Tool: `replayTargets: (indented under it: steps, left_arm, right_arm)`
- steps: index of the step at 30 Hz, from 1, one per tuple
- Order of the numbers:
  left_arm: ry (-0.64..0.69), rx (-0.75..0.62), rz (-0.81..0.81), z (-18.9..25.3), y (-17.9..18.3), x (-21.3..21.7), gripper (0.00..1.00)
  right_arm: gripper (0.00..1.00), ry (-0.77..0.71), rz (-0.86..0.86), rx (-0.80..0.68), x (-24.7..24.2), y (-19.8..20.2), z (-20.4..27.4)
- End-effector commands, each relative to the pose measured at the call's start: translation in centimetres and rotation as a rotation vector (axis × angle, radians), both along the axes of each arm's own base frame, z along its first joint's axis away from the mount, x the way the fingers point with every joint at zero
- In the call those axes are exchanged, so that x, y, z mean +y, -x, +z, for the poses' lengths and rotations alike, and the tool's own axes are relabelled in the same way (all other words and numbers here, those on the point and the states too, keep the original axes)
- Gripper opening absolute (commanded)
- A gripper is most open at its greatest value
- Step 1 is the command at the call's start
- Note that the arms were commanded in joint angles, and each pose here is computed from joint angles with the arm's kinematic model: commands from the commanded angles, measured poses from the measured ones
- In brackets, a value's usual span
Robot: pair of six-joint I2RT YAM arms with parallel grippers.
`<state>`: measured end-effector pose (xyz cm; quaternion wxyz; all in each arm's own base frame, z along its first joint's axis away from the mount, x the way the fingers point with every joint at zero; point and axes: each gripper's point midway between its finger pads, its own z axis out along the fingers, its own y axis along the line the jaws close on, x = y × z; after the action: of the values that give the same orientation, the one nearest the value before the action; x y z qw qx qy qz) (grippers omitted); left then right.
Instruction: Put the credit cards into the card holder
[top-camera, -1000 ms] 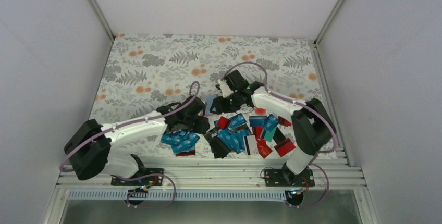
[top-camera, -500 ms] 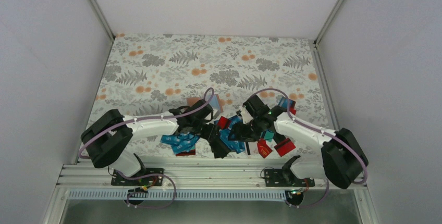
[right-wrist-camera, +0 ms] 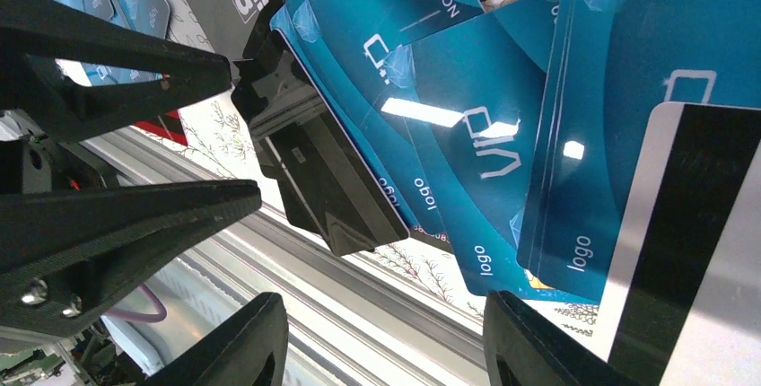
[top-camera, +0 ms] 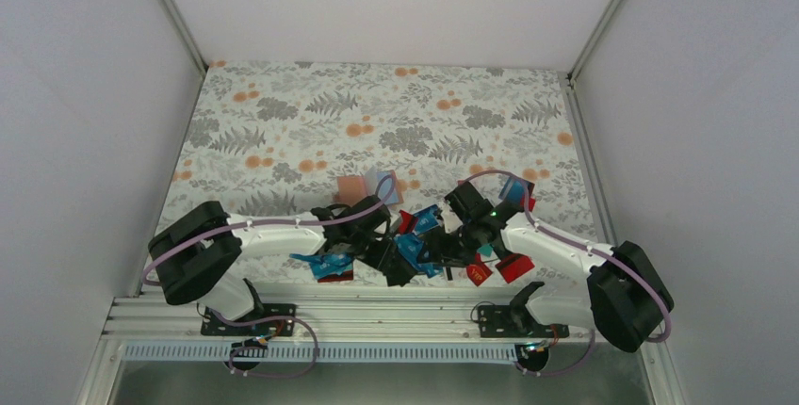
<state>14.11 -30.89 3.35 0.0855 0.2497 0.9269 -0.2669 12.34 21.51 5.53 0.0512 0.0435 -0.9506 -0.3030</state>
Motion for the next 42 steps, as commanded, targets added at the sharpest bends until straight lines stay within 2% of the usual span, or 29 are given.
replayTargets:
  steps: [1, 10, 21, 30, 35, 42]
  left_arm:
    - [-0.021, -0.005, 0.015, -0.6, 0.5, 0.1, 0.55]
    - [-0.054, 0.006, 0.005, -1.5, 1.7, -0.1, 0.55]
    - [-0.026, 0.004, -0.036, -1.3, 3.0, -1.5, 0.55]
    - [-0.040, -0.122, 0.048, 2.2, 0.5, -1.1, 0.55]
    - [-0.081, -0.157, 0.074, 1.2, -0.6, -0.6, 0.55]
    - [-0.098, -0.123, 0.046, -0.6, -0.2, -1.0, 0.58]
  right_arm:
    - [0.56, -0.011, -0.001, 0.009, 0.1, 0.5, -0.2]
    - [0.57, -0.032, -0.004, 0.046, 0.3, 1.5, -0.9]
    - [0.57, -0.069, -0.025, 0.089, 1.2, 2.7, -1.7]
    - [0.58, -0.066, -0.061, 0.074, 1.2, 2.3, -1.6]
    - [0.58, -0.066, -0.057, 0.073, 1.3, 2.2, -1.6]
    - [0.59, -0.062, -0.057, 0.074, 1.1, 2.3, -1.5]
